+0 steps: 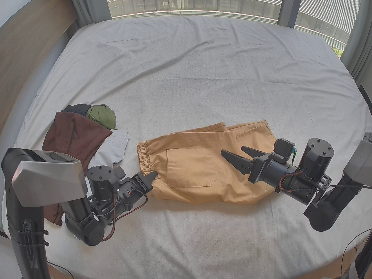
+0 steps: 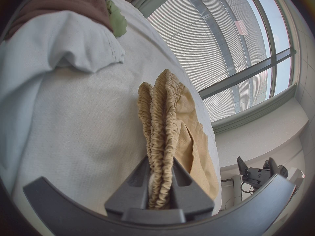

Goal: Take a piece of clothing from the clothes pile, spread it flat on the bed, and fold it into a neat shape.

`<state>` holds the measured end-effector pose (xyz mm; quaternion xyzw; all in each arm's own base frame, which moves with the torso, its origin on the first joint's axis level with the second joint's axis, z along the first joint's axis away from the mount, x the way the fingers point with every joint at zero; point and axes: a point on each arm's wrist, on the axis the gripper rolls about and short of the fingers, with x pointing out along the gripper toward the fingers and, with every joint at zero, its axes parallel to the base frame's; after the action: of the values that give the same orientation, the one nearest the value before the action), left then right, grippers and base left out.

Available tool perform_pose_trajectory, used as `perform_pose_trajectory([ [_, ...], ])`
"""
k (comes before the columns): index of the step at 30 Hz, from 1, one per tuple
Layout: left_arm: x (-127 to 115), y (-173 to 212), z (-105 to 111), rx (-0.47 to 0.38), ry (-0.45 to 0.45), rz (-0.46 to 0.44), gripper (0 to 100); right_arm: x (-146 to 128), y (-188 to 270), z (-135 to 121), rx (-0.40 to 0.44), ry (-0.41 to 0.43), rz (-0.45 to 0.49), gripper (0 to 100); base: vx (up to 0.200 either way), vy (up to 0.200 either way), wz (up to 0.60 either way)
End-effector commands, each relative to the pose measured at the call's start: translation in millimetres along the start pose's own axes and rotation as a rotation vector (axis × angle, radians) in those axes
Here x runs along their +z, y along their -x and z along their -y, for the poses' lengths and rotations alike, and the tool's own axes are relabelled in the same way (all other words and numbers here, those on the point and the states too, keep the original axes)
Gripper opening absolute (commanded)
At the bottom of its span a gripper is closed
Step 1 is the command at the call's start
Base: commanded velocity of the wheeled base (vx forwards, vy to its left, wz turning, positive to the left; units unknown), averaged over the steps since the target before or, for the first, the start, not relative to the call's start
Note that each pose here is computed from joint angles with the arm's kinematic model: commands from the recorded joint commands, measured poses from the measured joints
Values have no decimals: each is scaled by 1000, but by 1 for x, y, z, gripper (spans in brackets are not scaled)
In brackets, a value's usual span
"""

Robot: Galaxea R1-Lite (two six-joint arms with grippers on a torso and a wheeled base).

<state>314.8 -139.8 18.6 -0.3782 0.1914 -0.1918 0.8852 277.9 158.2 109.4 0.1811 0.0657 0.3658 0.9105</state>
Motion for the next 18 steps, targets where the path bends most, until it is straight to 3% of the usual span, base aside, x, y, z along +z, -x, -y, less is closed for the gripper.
perform_pose_trajectory([
  [1,17,22,9,-2,3,37,0,1,1,4,-13,-1,3,100,0,0,0],
  [7,31,38,-1,46,8,71,0,5,2,11,-34,2,13,100,0,0,0],
  [18,31,45,-5,72,-12,63,0,2,1,15,-46,-2,3,100,0,0,0],
])
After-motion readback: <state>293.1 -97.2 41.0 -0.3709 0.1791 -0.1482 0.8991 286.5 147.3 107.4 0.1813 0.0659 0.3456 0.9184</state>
